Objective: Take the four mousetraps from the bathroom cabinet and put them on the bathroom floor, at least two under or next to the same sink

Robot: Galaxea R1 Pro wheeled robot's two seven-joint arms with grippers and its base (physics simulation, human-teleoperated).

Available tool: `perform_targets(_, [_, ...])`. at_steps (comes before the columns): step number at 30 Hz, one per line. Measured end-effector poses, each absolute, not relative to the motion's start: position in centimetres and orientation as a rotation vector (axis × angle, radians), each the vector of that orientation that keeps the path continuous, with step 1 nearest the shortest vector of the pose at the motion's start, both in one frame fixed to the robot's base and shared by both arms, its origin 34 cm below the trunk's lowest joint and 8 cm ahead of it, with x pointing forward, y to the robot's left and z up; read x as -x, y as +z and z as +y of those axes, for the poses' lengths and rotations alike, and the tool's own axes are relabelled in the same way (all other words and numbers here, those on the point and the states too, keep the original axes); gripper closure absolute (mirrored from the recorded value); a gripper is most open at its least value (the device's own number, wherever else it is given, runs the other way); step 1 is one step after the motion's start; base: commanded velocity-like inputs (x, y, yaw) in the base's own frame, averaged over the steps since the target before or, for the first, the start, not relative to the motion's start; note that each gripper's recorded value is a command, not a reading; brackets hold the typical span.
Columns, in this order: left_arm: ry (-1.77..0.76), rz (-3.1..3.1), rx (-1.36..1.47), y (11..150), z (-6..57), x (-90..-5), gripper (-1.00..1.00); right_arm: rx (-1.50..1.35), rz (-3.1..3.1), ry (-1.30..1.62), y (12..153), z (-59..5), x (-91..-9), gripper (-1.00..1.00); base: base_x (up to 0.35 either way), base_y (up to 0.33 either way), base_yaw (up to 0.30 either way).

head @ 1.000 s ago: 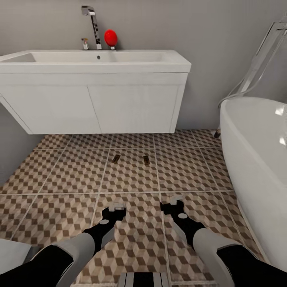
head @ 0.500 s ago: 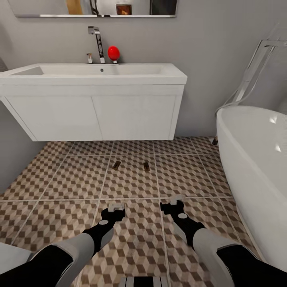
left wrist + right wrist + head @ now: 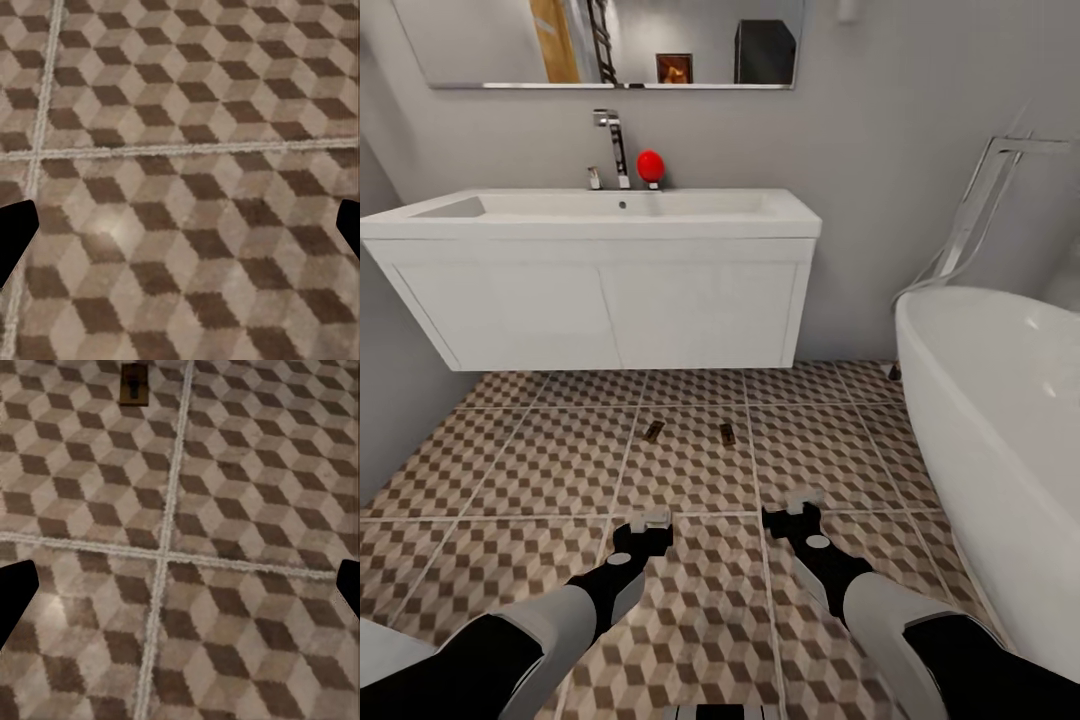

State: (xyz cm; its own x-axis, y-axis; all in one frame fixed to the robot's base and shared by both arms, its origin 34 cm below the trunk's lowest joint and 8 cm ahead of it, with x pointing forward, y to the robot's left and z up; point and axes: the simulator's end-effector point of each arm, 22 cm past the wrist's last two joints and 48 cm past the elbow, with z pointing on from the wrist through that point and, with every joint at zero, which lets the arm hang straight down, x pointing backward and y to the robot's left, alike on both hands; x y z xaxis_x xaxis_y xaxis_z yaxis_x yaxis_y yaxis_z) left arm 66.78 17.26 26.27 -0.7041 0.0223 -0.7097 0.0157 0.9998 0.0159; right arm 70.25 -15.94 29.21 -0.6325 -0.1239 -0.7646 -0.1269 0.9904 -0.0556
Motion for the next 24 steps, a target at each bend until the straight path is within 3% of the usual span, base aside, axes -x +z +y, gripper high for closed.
perform_targets(24, [0.014, 2.254, -0.023, 32.4, 17.3, -68.8, -1.0, 0.171, 2.164, -0.002, 35.6, -15.9, -72.0, -1.0, 0.0, 0.0, 0.0])
